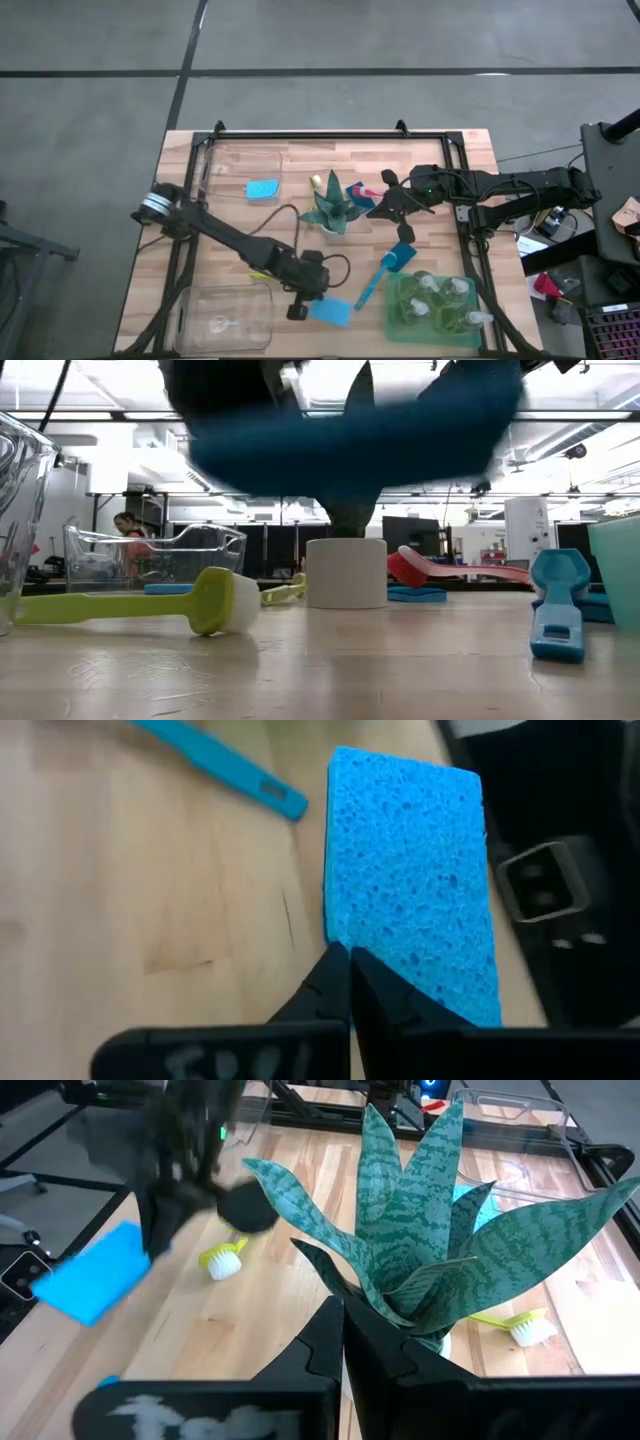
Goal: Pick & Place Kitchen Sink Supplies
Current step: Put the blue sponge into the top transparent bin
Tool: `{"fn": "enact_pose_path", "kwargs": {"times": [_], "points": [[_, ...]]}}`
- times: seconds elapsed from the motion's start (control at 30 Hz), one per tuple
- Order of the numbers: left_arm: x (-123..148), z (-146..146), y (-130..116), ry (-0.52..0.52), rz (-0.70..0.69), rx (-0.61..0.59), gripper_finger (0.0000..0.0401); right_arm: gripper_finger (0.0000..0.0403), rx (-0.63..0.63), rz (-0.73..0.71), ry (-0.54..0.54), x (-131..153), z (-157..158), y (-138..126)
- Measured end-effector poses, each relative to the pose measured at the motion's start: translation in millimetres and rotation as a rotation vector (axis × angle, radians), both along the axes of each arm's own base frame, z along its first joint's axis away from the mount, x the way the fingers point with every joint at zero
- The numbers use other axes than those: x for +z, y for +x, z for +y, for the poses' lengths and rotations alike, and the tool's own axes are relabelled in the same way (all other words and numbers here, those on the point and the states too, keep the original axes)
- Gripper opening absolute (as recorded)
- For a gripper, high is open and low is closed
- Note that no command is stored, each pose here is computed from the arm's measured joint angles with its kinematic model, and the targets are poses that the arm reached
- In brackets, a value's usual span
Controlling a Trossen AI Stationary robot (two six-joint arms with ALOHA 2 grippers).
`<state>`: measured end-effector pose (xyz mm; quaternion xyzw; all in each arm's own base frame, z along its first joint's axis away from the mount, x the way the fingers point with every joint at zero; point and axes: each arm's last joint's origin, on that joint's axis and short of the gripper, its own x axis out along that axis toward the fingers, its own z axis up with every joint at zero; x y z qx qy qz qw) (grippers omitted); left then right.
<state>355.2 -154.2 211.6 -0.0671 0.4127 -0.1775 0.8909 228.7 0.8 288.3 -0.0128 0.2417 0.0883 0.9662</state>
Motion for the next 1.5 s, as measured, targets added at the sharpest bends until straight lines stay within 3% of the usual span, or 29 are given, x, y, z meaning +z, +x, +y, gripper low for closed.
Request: {"fn": "enact_pose_path", "kwargs": {"times": [0.13, 0.27, 0.47, 0.63, 0.83, 1.0, 1.07, 1.17, 1.33, 1.4, 1.5], "points": [[36, 10, -24, 0.03, -0.009, -0.003, 0.0, 0.0008, 0.0, 0.001, 0.0, 0, 0, 0], [62, 26, -54, 0.138, 0.047, 0.066, 0.0, 0.0008, 0.001, 0.003, 0.001, -1, 0, 0], [94, 60, -109, 0.421, 0.115, 0.274, 0.0, 0.0008, 0.003, 0.007, 0.001, -2, 1, 0], [117, 88, -147, 0.683, 0.081, 0.446, 0.0, 0.0008, 0.003, 0.008, 0.001, -3, 1, 0], [132, 122, -173, 0.904, 0.054, 0.614, 0.0, 0.0008, 0.003, 0.008, 0.001, -3, 0, 0], [123, 153, -183, 1.078, 0.134, 0.717, 0.0, 0.0008, 0.003, 0.007, 0.0, -3, 0, 0], [113, 165, -185, 1.094, 0.214, 0.718, 0.0, 0.0008, 0.004, 0.007, -0.001, -3, 1, 0], [95, 183, -186, 1.04, 0.329, 0.697, 0.0, 0.0008, 0.003, 0.007, -0.001, -3, 0, 0], [68, 218, -182, 0.949, 0.402, 0.633, 0.0, 0.0008, 0.004, 0.006, -0.002, -3, 0, 0], [61, 232, -180, 0.867, 0.378, 0.608, 0.0, 0.0008, 0.004, 0.006, -0.002, -3, 0, 0], [54, 249, -180, 0.658, 0.291, 0.568, 0.0, 0.0008, 0.003, 0.007, 0.001, -3, 0, 0]]}}
